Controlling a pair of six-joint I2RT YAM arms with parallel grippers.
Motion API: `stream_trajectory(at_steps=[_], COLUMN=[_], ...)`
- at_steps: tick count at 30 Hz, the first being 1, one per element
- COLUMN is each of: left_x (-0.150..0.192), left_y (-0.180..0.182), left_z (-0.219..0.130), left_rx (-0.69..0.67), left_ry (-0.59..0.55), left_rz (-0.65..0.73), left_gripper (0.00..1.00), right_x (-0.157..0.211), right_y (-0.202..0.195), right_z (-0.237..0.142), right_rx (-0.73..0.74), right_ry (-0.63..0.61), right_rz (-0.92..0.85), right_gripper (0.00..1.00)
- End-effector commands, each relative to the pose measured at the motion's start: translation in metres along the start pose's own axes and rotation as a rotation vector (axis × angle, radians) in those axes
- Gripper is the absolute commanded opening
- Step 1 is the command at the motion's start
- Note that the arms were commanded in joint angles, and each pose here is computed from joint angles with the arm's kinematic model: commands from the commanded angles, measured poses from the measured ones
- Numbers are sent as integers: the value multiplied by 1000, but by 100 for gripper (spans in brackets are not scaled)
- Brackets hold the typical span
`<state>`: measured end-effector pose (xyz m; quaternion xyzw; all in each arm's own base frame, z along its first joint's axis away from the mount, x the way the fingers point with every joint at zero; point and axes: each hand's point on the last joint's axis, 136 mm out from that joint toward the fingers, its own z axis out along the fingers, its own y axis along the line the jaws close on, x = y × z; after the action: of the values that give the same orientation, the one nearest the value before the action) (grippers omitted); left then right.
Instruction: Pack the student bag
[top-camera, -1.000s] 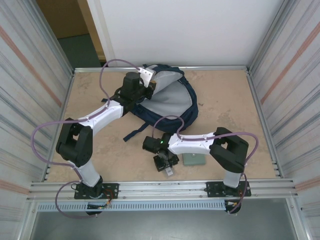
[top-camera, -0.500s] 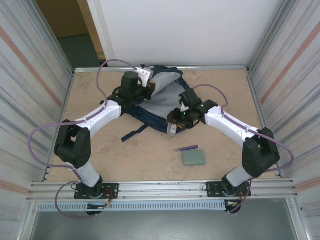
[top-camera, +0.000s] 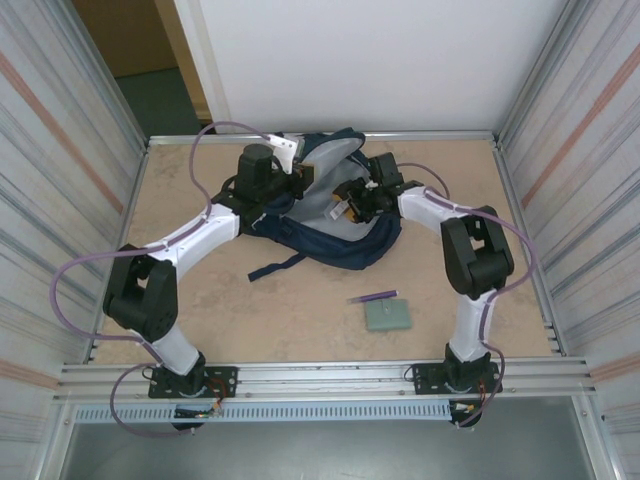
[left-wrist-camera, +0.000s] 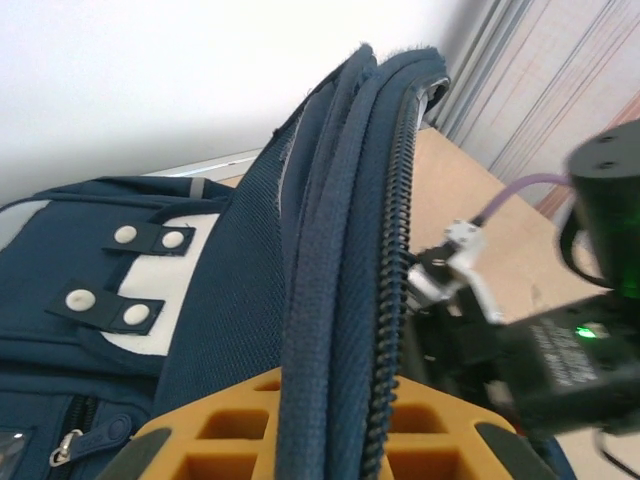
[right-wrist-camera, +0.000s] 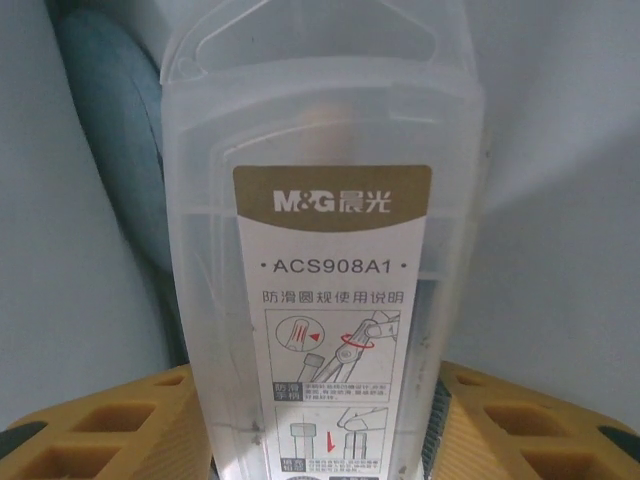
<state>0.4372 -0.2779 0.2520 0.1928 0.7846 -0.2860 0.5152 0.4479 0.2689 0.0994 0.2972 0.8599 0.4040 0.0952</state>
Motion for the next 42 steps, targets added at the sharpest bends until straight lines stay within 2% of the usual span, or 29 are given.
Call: stream_trajectory(at_steps=[1, 7, 13, 16, 20, 26, 31, 36, 39, 42], left_x=[-63, -67, -65, -63, -61, -56, -55, -58, -56, -53], left_y=[-35, -44, -39, -39, -35, -30, -32, -33, -31, -24], left_z=[-25, -26, -24, -24, -24, -22, -22, -25, -26, -23], left_rx=[138, 178, 158, 158, 135, 130, 141, 144, 138, 108], left_ry=[-218, -237, -232, -228, -223, -218, -216, -224, -220, -209], left_rz=[22, 61, 72, 75, 84, 75, 71, 74, 76, 72], left_gripper=[1, 1, 0, 1, 0, 0, 0, 0, 0, 0], right_x=[-6, -3, -3, -1, 0, -11, -10, -14, -10, -8], right_y=[42, 52, 47, 49, 48, 74, 93, 89, 92, 82], right_z=[18, 56, 85, 97, 86, 60, 62, 84, 80, 70], right_rx=[-121, -105, -105, -136, -135, -259, -327, -352, -354, -274], right_ry=[6, 16, 21, 62, 38, 40, 36, 57, 63, 59], right_rz=[33, 47, 74, 56, 1, -118, -255, -256, -251, -222], right_gripper=[52, 53, 58, 60, 61, 49, 47, 46, 46, 49])
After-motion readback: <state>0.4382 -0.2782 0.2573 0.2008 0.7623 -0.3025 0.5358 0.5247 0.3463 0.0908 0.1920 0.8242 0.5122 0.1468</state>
